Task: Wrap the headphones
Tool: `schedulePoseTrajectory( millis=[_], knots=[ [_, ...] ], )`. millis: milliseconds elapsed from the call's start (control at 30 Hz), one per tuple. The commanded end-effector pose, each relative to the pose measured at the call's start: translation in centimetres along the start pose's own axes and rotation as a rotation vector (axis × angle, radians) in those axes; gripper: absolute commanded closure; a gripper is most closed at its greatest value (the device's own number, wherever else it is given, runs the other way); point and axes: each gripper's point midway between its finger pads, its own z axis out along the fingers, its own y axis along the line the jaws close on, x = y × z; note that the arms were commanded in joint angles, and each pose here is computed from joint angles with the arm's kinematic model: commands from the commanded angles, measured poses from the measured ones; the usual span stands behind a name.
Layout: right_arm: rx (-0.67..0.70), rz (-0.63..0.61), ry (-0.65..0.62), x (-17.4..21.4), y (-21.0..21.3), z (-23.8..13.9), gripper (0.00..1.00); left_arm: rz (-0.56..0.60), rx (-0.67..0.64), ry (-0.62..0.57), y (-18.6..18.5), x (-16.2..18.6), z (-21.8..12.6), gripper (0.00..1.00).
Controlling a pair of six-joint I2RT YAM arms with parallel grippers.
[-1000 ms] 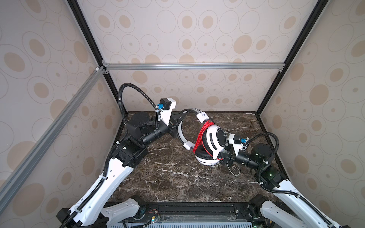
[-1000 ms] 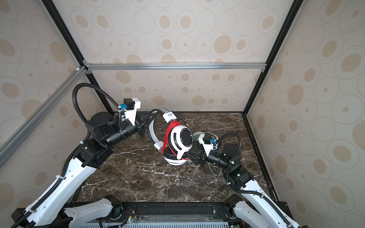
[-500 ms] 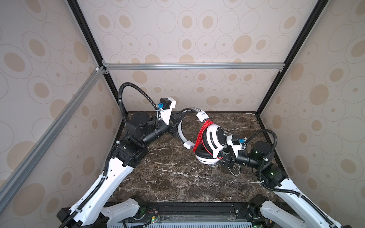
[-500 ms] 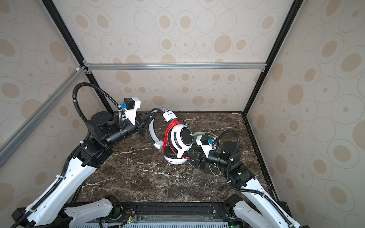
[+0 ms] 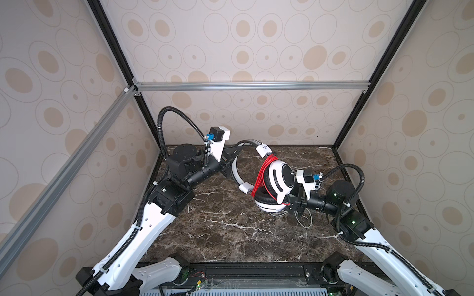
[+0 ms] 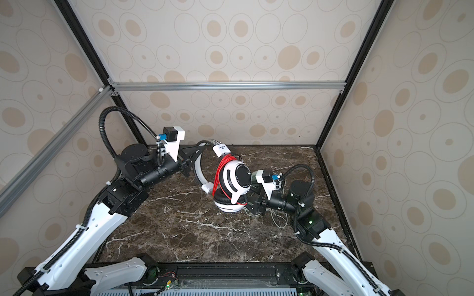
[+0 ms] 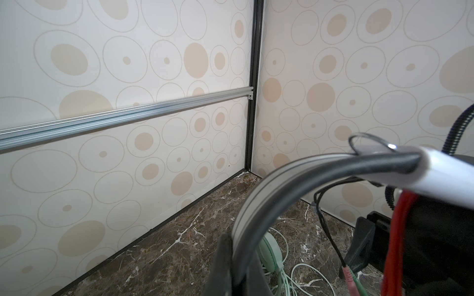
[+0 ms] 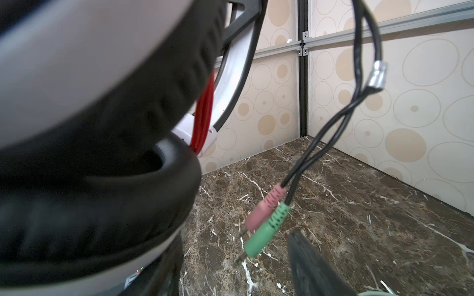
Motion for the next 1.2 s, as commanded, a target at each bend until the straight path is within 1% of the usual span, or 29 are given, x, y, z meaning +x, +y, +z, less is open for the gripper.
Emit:
schedulePoseTrajectory(
  millis=[0,200,333,400,467,533,833,900,1067,1167],
  knots=[
    [0.003,-0.012,-0.063,-2.4,-0.1,0.2,0.34,0.004,0.026,-0.128,-1.0,-4.4,-1.4,1.0],
    [-0.014,-0.001,-0.09,-3.0,-0.2,0.6,0.36,-0.001,0.03,-0.119,-1.0,-4.0,-1.2,1.0],
    [-0.006,0.002,-0.09,-3.0,-0.5,0.7,0.4,-0.001,0.033,-0.114,-1.0,-3.8,-1.1,1.0],
    [-0.001,0.005,-0.087,-3.0,-0.7,0.8,0.44,-0.001,0.03,-0.107,-0.9,-3.6,-1.1,1.0],
    [0.0,0.007,-0.079,-2.8,-0.8,1.0,0.51,-0.005,0.023,-0.105,-0.8,-3.4,-1.0,1.0],
    [0.0,0.012,-0.071,-2.7,-0.9,1.1,0.54,-0.007,0.024,-0.109,-0.8,-3.4,-1.0,1.0],
    [-0.005,0.017,-0.064,-2.4,-1.2,1.5,0.56,-0.014,0.032,-0.108,-0.9,-3.4,-0.7,1.0],
    [-0.004,0.013,-0.066,-2.5,-1.2,1.5,0.6,-0.014,0.031,-0.11,-0.9,-3.4,-0.8,1.0],
    [-0.002,0.011,-0.065,-2.4,-1.3,1.6,0.74,-0.015,0.03,-0.107,-0.9,-3.3,-0.7,1.0],
    [0.001,0.004,-0.073,-2.6,-1.3,1.5,0.8,-0.011,0.025,-0.111,-0.8,-3.5,-0.8,1.0]
  ],
)
